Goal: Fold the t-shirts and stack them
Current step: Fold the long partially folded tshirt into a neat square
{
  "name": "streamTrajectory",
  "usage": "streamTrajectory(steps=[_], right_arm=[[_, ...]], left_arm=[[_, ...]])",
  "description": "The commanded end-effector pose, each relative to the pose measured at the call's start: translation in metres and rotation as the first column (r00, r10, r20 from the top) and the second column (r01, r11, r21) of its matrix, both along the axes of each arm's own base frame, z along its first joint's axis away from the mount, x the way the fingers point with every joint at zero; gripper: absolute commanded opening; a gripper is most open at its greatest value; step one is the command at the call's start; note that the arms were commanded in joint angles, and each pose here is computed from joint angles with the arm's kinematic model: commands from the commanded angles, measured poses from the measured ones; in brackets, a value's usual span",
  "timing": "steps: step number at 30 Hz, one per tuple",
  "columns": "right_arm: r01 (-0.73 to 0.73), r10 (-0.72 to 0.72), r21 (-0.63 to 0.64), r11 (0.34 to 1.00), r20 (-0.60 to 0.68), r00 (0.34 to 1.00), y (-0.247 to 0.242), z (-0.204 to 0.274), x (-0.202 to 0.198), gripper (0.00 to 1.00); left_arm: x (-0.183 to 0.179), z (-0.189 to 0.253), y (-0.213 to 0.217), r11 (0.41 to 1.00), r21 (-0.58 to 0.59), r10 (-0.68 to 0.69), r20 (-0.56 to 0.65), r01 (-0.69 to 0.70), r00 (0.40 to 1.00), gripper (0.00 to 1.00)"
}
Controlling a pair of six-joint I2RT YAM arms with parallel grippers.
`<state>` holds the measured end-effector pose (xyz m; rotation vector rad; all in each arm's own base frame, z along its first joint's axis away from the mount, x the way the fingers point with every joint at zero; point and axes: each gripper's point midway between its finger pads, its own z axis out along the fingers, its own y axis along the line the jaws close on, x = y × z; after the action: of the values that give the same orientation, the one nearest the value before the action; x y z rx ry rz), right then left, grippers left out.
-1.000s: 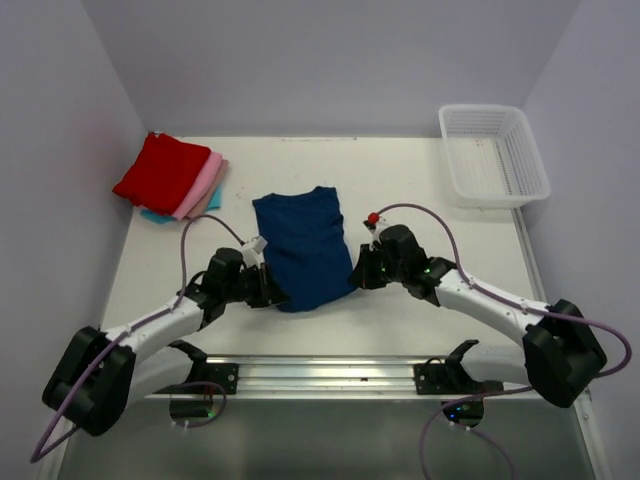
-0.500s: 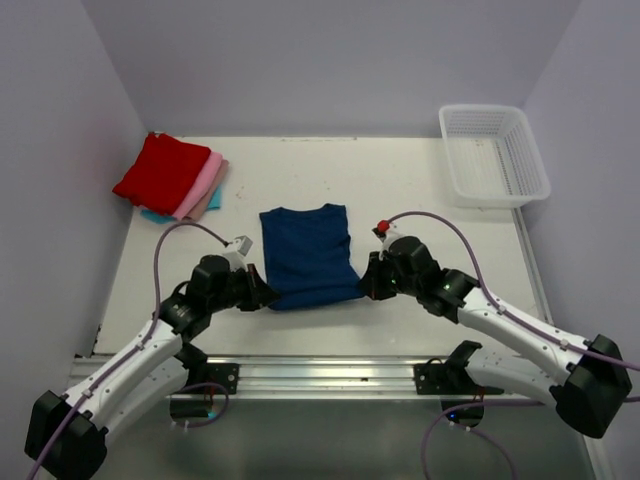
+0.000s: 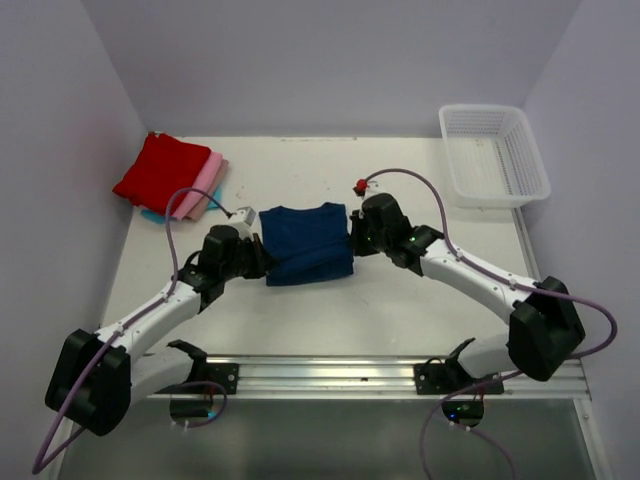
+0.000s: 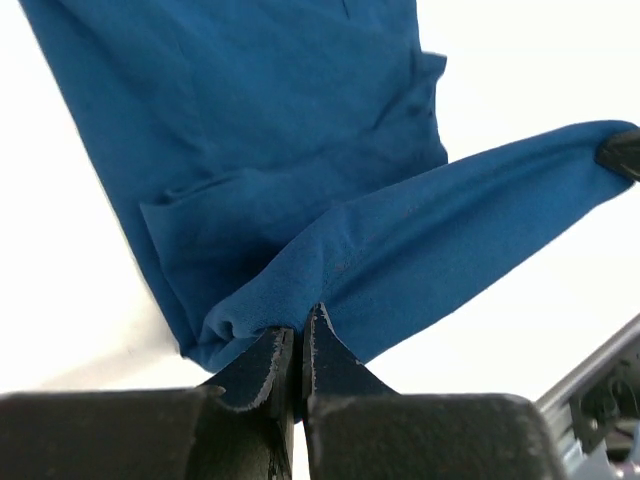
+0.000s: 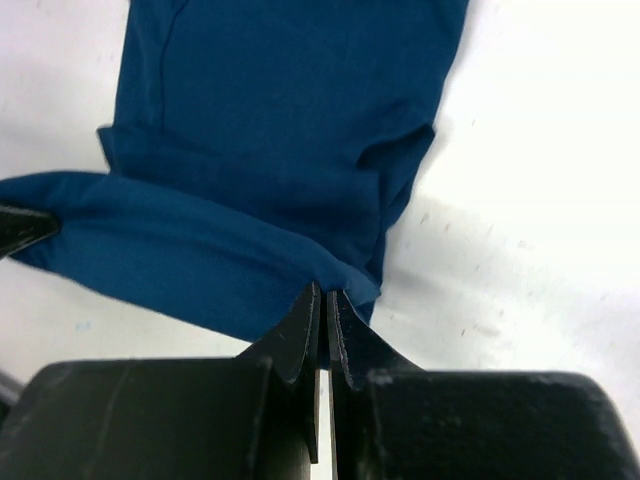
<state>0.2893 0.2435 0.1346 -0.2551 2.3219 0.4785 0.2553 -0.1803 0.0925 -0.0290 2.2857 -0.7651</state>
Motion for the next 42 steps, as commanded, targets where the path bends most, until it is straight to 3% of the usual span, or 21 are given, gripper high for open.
streamTrajectory(steps=[1, 10, 16, 21, 23, 24, 25, 26, 27, 28, 31, 34, 36, 37, 42], right_arm=[[0.021, -0.023, 0.016, 1.000, 0.108, 0.994, 0.004, 0.025, 0.049, 0.00], [0.041, -0.039, -0.010, 0.999, 0.115, 0.993, 0.019, 0.017, 0.124, 0.00], [0.054, -0.050, -0.030, 0.998, 0.121, 0.991, 0.036, 0.014, 0.169, 0.00], [0.149, -0.135, -0.106, 0.983, 0.128, 0.983, 0.036, -0.016, 0.222, 0.00], [0.170, -0.154, -0.078, 0.982, 0.178, 0.972, 0.045, 0.001, 0.256, 0.00], [0.180, -0.162, -0.122, 0.976, 0.144, 0.976, 0.046, -0.039, 0.270, 0.00], [0.193, -0.173, -0.077, 0.978, 0.219, 0.960, 0.055, -0.002, 0.296, 0.00], [0.189, -0.169, -0.061, 0.980, 0.238, 0.956, 0.057, 0.000, 0.309, 0.19], [0.185, -0.169, -0.055, 0.981, 0.225, 0.960, 0.060, -0.023, 0.321, 0.77], [0.165, -0.169, 0.036, 0.986, 0.269, 0.948, 0.070, 0.002, 0.335, 0.99], [0.175, -0.211, 0.140, 0.975, 0.313, 0.926, 0.056, 0.021, 0.346, 0.99], [0.180, -0.236, 0.177, 0.968, 0.384, 0.893, 0.039, 0.038, 0.335, 0.99], [0.183, -0.231, 0.159, 0.970, 0.373, 0.899, 0.033, 0.027, 0.322, 0.99], [0.176, -0.238, 0.183, 0.967, 0.414, 0.879, 0.031, 0.050, 0.319, 0.99], [0.128, -0.190, 0.175, 0.976, 0.402, 0.896, 0.026, 0.046, 0.288, 0.99]], left_arm=[[0.046, 0.039, 0.010, 0.999, -0.002, 0.041, 0.180, -0.041, 0.983, 0.00], [0.097, 0.058, 0.020, 0.994, 0.010, 0.103, 0.246, -0.109, 0.964, 0.00], [0.140, 0.044, 0.012, 0.994, 0.024, 0.097, 0.241, -0.106, 0.966, 0.00], [0.212, 0.019, 0.017, 0.989, 0.047, 0.125, 0.210, -0.138, 0.970, 0.00], [0.258, 0.024, 0.035, 0.979, 0.020, 0.193, 0.258, -0.204, 0.947, 0.00], [0.275, 0.025, 0.045, 0.968, 0.021, 0.236, 0.266, -0.250, 0.935, 0.00], [0.293, 0.023, 0.067, 0.939, 0.044, 0.317, 0.270, -0.340, 0.909, 0.01], [0.317, 0.028, 0.078, 0.917, 0.045, 0.368, 0.283, -0.396, 0.885, 0.26], [0.325, 0.029, 0.084, 0.907, 0.051, 0.388, 0.289, -0.419, 0.875, 0.83], [0.333, 0.032, 0.102, 0.870, 0.076, 0.444, 0.308, -0.487, 0.841, 1.00], [0.332, 0.075, 0.113, 0.844, 0.037, 0.476, 0.406, -0.535, 0.780, 1.00], [0.313, 0.082, 0.114, 0.853, 0.016, 0.464, 0.437, -0.522, 0.771, 1.00], [0.308, 0.082, 0.108, 0.872, 0.014, 0.436, 0.432, -0.489, 0.789, 1.00], [0.306, 0.085, 0.105, 0.879, 0.008, 0.426, 0.433, -0.476, 0.794, 1.00], [0.282, 0.058, 0.077, 0.949, 0.007, 0.292, 0.368, -0.316, 0.883, 1.00]])
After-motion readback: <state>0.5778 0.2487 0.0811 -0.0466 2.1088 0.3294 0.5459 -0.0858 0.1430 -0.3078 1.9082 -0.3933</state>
